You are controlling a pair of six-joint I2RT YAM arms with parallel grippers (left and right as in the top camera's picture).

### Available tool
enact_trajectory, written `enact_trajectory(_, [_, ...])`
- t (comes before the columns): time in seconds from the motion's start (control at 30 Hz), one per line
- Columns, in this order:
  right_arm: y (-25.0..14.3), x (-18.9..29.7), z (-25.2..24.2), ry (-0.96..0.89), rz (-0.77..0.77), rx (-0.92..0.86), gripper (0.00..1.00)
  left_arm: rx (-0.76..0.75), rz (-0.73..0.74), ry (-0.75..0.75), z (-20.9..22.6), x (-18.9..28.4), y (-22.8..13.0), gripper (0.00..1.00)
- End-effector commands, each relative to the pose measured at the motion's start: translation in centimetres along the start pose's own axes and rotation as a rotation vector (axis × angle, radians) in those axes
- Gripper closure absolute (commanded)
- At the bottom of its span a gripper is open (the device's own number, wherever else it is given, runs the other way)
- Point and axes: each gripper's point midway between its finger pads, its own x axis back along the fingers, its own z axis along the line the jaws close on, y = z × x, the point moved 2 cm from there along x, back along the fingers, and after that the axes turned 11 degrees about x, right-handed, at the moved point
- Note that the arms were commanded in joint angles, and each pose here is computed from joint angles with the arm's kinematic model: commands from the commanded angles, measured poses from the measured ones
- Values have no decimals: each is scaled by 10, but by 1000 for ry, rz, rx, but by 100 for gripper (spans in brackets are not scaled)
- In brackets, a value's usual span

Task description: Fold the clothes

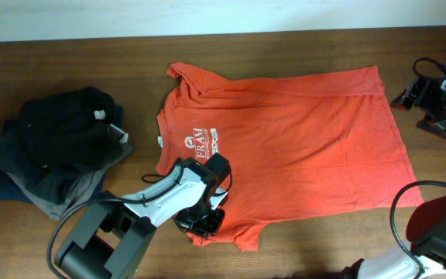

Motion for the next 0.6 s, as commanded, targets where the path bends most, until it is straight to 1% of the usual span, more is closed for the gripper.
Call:
enact_trajectory(0.0, [-3,-5,-4,-20,21,8,15,15,55,16,4,-1,-8,100])
enact_trajectory(0.17, [-16,-20,-31,-145,82,-95,14,38,49,7,2,22,-1,100])
enact_trajectory(0.23, [-27,-30,-49,-210,118,-176,13,31,26,-4,-1,28,6,100])
enact_trajectory(0.33, [-46,-45,-75,-237,163,-287,16,25,3,-13,-4,34,12,100])
enact_trajectory(0.47, [-77,-62,-110,-237,219,-412,26,25,-1,-7,-3,35,12,100])
enact_trajectory(0.53, [-93,-67,-128,-234,240,-477,36,25,-1,-7,-3,35,12,100])
enact_trajectory(0.57, [-102,-69,-137,-231,250,-513,38,25,0,-7,-3,35,12,100])
